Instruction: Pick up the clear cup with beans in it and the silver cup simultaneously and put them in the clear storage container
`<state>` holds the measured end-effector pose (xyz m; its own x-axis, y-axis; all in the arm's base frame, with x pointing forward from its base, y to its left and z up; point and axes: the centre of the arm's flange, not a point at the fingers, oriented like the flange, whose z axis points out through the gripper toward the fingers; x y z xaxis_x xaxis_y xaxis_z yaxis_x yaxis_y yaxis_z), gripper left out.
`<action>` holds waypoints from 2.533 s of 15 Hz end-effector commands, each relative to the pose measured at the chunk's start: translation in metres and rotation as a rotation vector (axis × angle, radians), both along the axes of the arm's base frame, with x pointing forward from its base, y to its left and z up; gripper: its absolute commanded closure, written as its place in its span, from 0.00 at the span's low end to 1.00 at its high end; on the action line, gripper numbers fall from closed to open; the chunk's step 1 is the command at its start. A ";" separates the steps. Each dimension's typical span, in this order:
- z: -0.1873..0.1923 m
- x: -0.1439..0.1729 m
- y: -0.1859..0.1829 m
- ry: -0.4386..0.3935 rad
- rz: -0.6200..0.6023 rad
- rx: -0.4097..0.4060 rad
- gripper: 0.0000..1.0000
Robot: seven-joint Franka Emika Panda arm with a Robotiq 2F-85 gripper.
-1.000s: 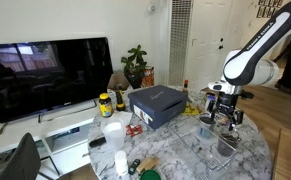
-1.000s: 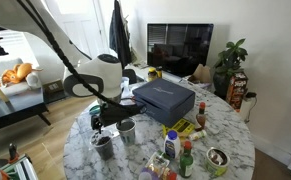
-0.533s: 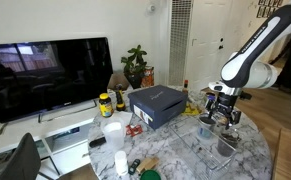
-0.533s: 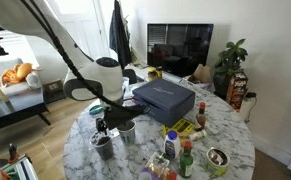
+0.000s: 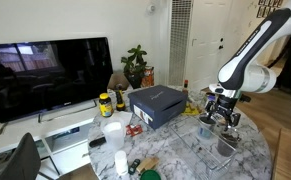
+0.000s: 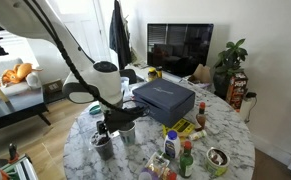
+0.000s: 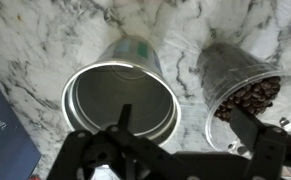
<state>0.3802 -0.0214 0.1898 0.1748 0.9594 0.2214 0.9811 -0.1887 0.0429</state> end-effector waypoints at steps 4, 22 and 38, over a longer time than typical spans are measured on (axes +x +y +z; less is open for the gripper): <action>-0.016 -0.005 0.001 -0.025 0.019 -0.014 0.04; -0.028 0.002 0.003 -0.024 0.032 -0.033 0.63; -0.010 0.011 -0.003 -0.036 0.017 -0.050 0.98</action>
<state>0.3928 -0.0186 0.1798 0.1423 0.9689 0.2026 0.9827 -0.1629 0.0886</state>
